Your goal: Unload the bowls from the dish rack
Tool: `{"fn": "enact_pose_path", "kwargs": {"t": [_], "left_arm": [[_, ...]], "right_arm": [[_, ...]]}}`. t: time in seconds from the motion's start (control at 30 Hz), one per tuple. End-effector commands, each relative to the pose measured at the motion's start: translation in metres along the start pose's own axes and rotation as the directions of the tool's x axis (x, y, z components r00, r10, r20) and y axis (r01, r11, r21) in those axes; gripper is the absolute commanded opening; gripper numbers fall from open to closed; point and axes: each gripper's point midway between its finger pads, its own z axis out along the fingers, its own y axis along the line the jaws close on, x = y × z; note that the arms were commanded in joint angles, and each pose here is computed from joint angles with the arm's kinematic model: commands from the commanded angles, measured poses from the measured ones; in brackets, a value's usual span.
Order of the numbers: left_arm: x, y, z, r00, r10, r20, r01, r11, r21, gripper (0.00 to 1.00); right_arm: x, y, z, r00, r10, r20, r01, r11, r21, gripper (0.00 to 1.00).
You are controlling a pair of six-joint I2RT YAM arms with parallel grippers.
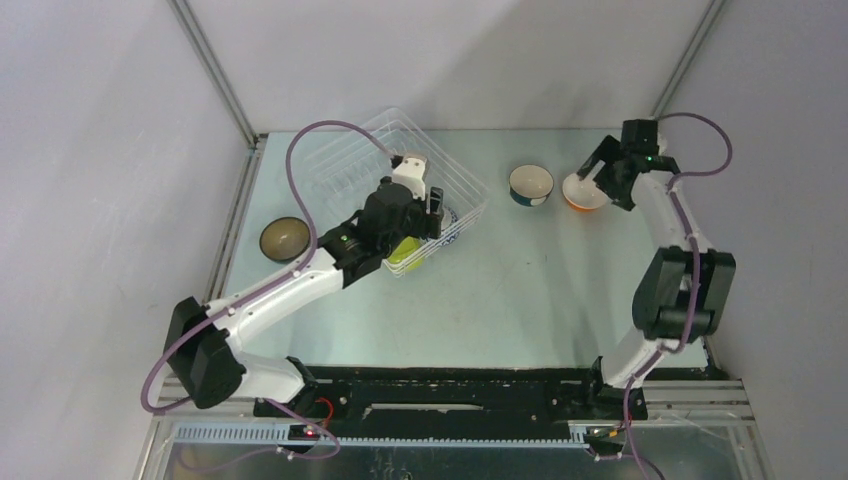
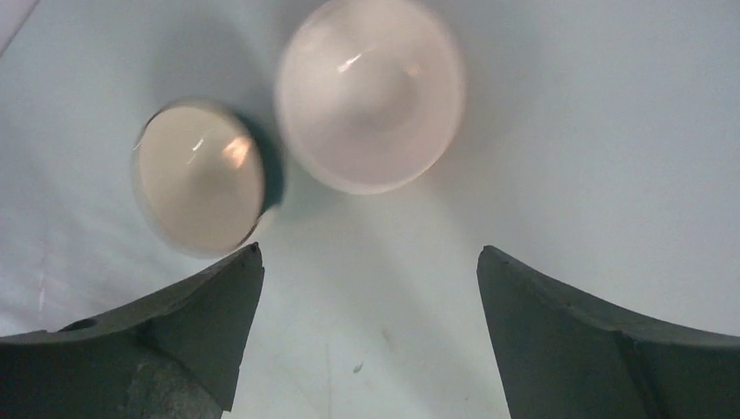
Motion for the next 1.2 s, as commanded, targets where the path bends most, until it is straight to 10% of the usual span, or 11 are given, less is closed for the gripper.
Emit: {"fn": "enact_pose_path", "kwargs": {"t": [0.0, 0.27, 0.63, 1.17], "left_arm": [[-0.011, 0.012, 0.004, 0.999, 0.044, 0.005, -0.043, 0.996, -0.074, 0.78], [-0.012, 0.05, 0.008, 0.999, 0.004, -0.038, -0.012, 0.976, -0.219, 0.99], [0.016, 0.103, 0.047, 0.957, 0.017, -0.29, -0.138, 0.905, -0.402, 1.0], [0.03, 0.06, 0.11, 0.921, 0.127, -0.369, -0.201, 0.965, -0.169, 0.99]], "right_arm": [[0.026, 0.057, -0.044, 0.986, -0.135, 0.101, 0.149, 0.976, -0.157, 1.0], [0.085, 0.125, -0.125, 0.935, -0.273, 0.227, 0.339, 0.878, -0.339, 1.0], [0.142, 0.149, -0.191, 0.89, -0.319, 0.326, 0.452, 0.717, -0.531, 1.0], [0.156, 0.137, -0.197, 0.869, -0.321, 0.377, 0.489, 0.669, -0.559, 0.97]]}}
